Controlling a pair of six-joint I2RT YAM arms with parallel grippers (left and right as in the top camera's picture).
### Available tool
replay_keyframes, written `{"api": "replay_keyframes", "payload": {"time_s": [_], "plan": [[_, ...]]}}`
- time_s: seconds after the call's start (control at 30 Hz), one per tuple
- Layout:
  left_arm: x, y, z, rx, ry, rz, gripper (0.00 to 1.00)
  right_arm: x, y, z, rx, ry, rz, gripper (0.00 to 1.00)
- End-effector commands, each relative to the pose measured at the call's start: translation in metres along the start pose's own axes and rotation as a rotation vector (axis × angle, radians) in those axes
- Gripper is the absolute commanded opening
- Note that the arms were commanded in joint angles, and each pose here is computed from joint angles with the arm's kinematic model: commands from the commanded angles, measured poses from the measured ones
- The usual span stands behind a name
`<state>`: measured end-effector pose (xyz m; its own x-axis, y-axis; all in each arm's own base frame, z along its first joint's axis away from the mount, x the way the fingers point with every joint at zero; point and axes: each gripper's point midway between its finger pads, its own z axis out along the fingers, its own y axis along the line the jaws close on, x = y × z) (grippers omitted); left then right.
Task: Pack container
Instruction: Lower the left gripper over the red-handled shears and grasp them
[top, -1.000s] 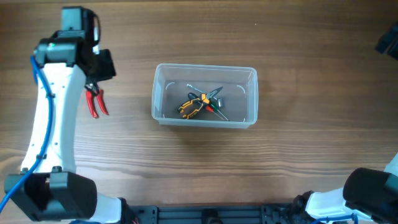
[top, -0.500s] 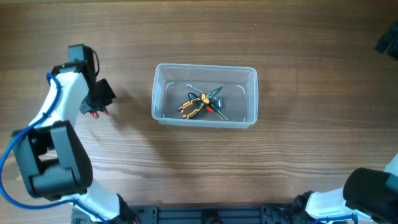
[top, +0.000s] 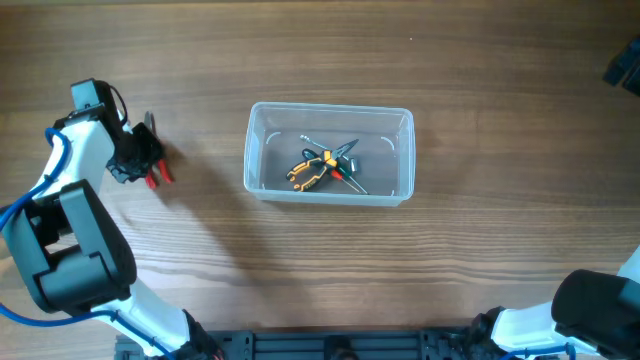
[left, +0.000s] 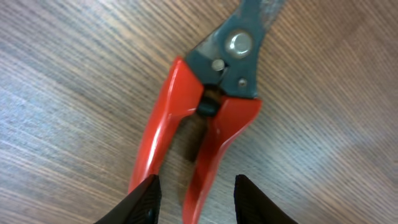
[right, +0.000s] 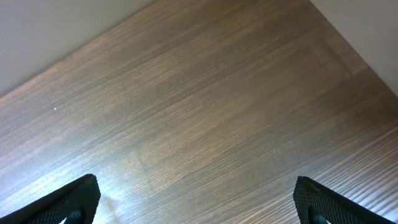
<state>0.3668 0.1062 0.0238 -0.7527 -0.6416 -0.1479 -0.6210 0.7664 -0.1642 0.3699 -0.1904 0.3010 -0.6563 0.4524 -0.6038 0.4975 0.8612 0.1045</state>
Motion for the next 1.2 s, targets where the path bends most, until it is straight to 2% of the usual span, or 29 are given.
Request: {"api": "replay_keyframes", "payload": {"time_s": [0.0,0.17,0.33,0.43,0.53,0.67,0.83,0.9,1.03,1.17], "plan": [[0.003,-0.014,0.004,0.066,0.013,0.028,0.36,0.000,0.002,0.002,-0.007,0.001,0.007,1.00],[-0.003,-0.029,0.008,0.086,-0.023,0.057,0.34,0.000,0.002,0.002,-0.007,0.001,0.007,1.00],[0.011,-0.017,0.040,0.013,0.051,0.022,0.32,0.000,0.002,0.002,-0.007,0.001,0.007,1.00],[0.010,-0.017,0.043,0.015,0.047,0.007,0.33,0.000,0.002,0.002,-0.007,0.001,0.007,1.00],[0.007,-0.026,0.040,0.054,0.049,0.008,0.36,0.000,0.002,0.002,-0.007,0.000,0.007,1.00],[0.002,-0.043,0.029,0.129,0.061,0.011,0.34,0.000,0.002,0.002,-0.006,0.001,0.008,1.00],[-0.028,-0.062,-0.018,0.152,0.013,0.042,0.34,0.000,0.002,0.002,-0.007,0.001,0.007,1.00],[-0.032,-0.056,-0.026,0.104,0.004,0.074,0.34,0.000,0.002,0.002,-0.006,0.001,0.008,1.00],[-0.031,-0.022,-0.025,-0.089,-0.008,0.124,0.35,0.000,0.002,0.002,-0.006,0.001,0.007,1.00],[-0.031,-0.014,-0.026,-0.134,-0.008,0.169,0.38,0.000,0.002,0.002,-0.007,0.001,0.007,1.00]]}}
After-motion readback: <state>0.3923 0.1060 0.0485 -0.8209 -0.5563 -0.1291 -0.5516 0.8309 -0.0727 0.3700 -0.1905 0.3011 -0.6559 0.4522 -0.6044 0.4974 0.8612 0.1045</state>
